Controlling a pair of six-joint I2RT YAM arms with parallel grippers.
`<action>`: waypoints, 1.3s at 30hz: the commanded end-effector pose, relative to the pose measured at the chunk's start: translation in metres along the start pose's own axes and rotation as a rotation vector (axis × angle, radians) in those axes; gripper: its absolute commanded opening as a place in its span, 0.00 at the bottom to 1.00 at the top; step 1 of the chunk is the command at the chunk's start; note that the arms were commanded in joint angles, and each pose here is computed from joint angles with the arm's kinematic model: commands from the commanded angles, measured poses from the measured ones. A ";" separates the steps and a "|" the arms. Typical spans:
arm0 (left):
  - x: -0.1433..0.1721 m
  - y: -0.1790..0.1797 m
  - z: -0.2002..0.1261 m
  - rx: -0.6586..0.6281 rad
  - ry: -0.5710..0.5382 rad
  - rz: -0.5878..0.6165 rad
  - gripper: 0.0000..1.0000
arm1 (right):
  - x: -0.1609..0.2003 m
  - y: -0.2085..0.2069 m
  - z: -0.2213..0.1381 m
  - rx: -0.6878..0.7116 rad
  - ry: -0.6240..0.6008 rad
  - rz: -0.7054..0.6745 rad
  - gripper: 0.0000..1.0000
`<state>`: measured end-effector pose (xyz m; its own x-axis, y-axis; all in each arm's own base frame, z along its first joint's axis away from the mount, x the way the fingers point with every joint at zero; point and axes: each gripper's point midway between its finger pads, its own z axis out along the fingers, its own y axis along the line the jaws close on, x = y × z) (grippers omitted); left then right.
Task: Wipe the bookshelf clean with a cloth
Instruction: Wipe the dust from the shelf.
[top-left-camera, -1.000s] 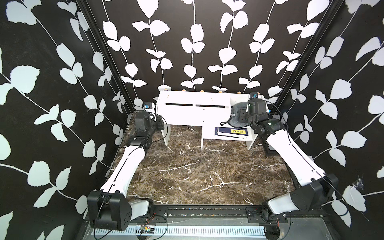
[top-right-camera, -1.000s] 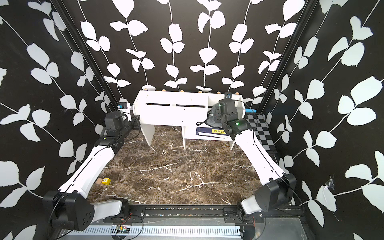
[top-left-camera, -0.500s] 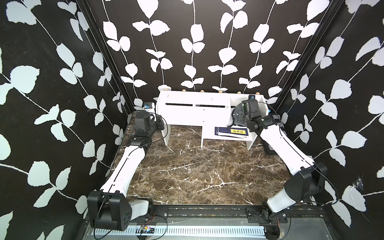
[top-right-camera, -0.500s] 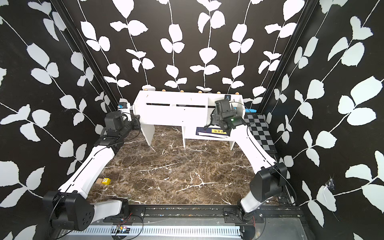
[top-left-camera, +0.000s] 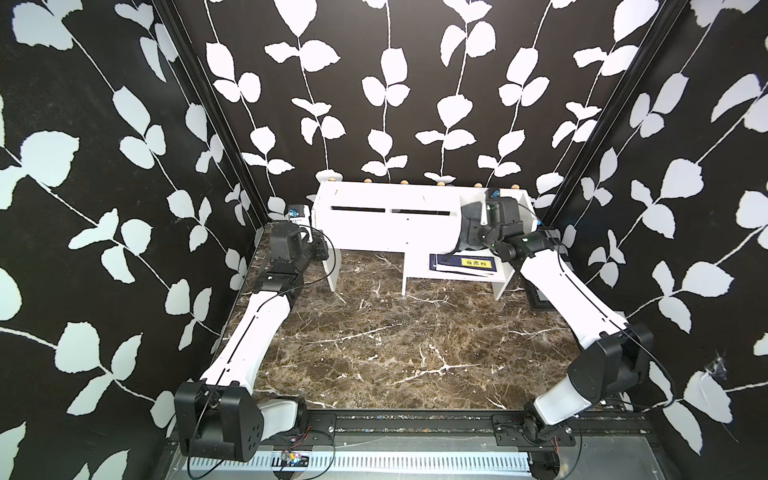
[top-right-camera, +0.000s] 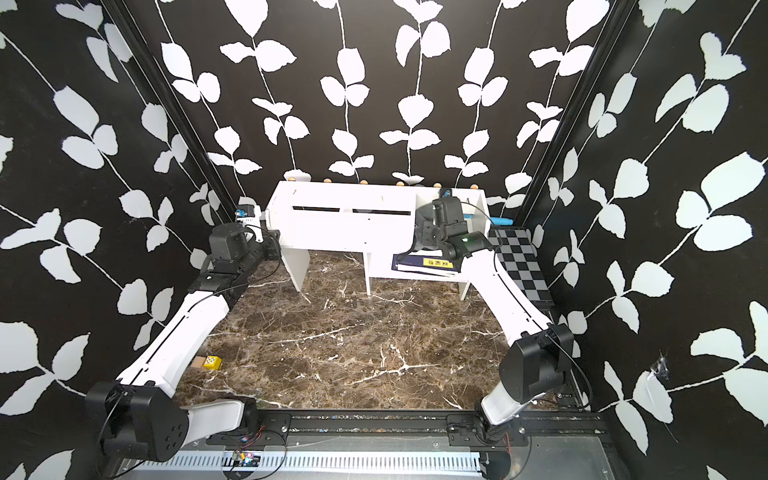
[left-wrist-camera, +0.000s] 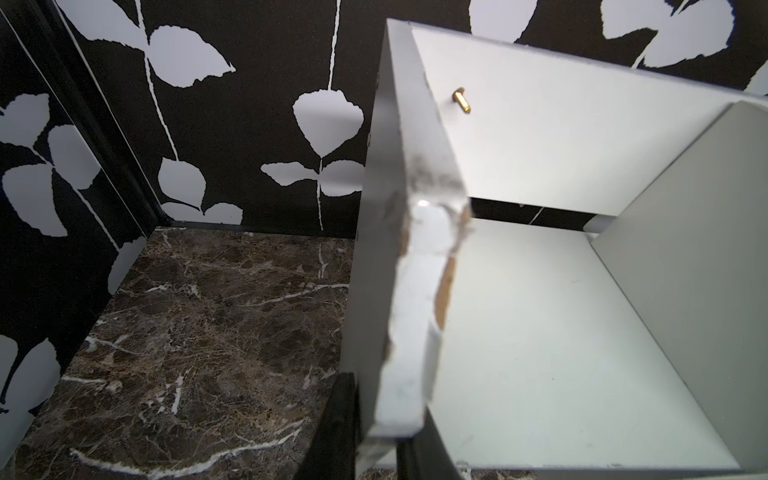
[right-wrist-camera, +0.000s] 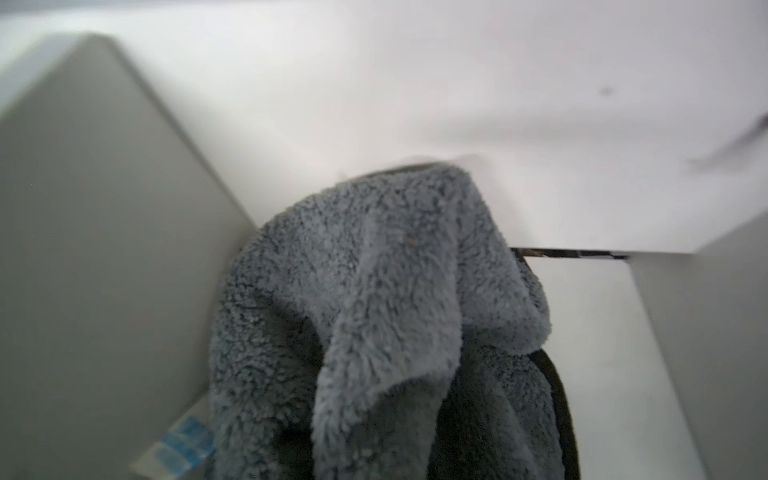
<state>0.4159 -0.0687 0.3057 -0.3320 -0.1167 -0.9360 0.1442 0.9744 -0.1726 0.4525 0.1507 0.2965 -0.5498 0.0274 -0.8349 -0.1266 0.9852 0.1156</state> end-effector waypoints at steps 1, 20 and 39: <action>-0.012 -0.024 -0.013 0.102 -0.039 -0.074 0.00 | -0.006 0.010 -0.001 -0.033 -0.025 -0.019 0.00; -0.012 -0.023 -0.013 0.098 -0.041 -0.072 0.00 | 0.031 -0.023 0.003 0.083 0.095 0.011 0.79; -0.013 -0.023 -0.014 0.088 -0.046 -0.065 0.00 | -0.005 -0.099 -0.029 0.501 -0.015 -0.001 0.00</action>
<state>0.4156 -0.0689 0.3056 -0.3293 -0.1091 -0.9379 0.1389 0.9769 -0.1624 0.4442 0.0625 0.2880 -0.5628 0.0465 -0.8253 0.2352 0.9661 -0.1060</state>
